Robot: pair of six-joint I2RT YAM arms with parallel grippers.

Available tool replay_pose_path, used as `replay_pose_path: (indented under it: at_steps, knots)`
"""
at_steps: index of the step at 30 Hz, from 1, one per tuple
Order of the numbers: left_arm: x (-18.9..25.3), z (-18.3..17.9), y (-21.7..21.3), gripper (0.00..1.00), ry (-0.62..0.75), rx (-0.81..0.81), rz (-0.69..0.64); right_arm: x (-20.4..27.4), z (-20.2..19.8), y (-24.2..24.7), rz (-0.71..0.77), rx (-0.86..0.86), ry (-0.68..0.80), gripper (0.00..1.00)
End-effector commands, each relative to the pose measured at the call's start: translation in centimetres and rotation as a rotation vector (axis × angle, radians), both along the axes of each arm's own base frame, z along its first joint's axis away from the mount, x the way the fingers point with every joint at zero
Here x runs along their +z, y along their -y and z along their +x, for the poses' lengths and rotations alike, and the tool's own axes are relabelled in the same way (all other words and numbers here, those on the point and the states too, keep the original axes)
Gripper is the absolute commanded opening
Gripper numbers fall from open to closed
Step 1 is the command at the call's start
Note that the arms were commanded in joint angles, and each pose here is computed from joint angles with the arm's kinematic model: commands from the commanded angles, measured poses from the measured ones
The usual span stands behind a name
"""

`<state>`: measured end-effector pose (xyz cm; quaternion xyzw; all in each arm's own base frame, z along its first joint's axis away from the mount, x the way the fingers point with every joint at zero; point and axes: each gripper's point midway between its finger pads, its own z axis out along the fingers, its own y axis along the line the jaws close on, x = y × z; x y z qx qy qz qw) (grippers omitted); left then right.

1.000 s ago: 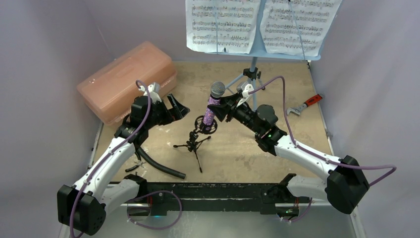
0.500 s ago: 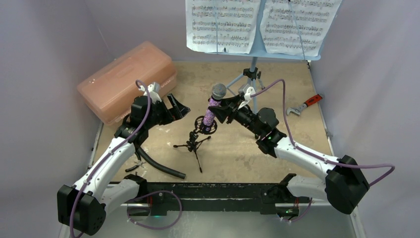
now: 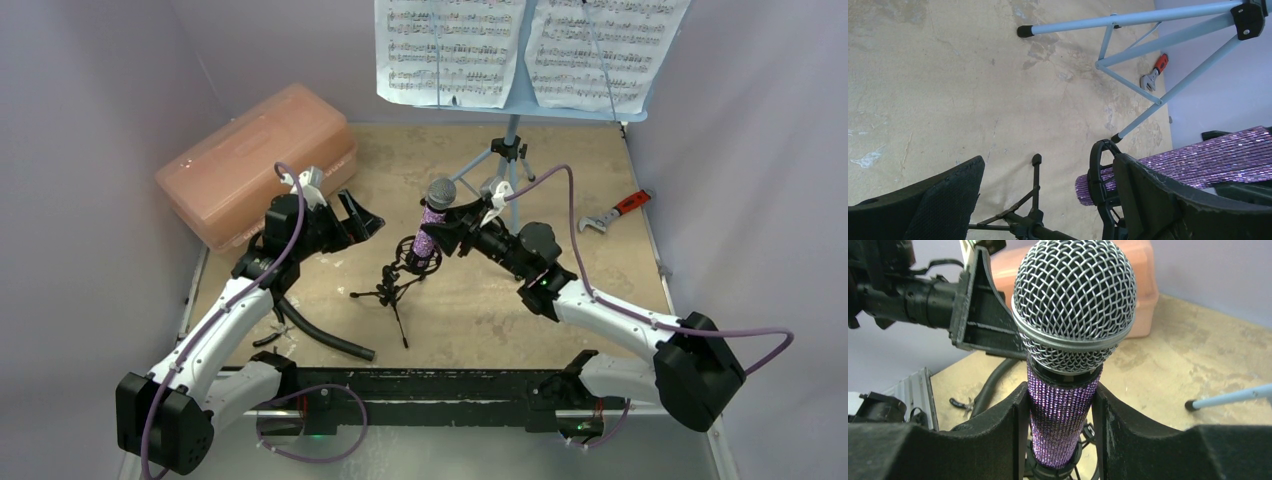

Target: Set up the instrument practice props

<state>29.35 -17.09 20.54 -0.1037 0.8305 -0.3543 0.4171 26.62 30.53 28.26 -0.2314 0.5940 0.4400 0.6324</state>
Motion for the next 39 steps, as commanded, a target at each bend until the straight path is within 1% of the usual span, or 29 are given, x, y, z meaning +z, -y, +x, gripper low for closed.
replay_pose_path:
  at_steps: [1,7,24,29,30,31,32,34,37,39]
  knots:
    - [1.3,0.1,0.2,0.99,0.044,-0.004,-0.036,-1.3,-0.7,-0.5,-0.016,0.037,-0.055,0.0]
    - [1.4,0.1,0.2,0.99,0.045,-0.003,-0.041,-2.0,-0.7,-0.5,-0.02,0.038,-0.075,0.0]
    - [1.7,0.2,0.4,0.99,0.05,-0.007,-0.047,-4.8,-2.0,-1.2,-0.05,0.123,-0.111,0.0]
    - [1.7,0.4,0.4,0.99,0.051,-0.009,-0.046,-4.4,-2.1,-1.3,-0.048,0.13,-0.102,0.0]
    - [1.7,0.4,0.5,0.99,0.051,-0.009,-0.047,-4.2,-2.1,-1.3,-0.05,0.129,-0.093,0.07]
    - [1.7,0.4,0.5,0.99,0.049,-0.01,-0.046,-3.9,-2.0,-1.3,-0.053,0.125,-0.083,0.16]
    - [1.7,0.5,0.5,0.99,0.051,-0.008,-0.047,-3.4,-1.8,-1.2,-0.055,0.115,-0.071,0.32]
    - [1.8,0.6,0.5,0.99,0.052,-0.011,-0.047,-2.7,-1.4,-0.8,-0.051,0.08,-0.062,0.5]
    - [1.8,0.6,0.6,0.99,0.051,-0.013,-0.047,-1.0,-0.4,0.4,-0.019,-0.013,-0.042,0.69]
    - [1.8,0.7,0.6,0.99,0.05,-0.013,-0.046,0.2,-0.1,1.2,-0.001,-0.057,-0.029,0.77]
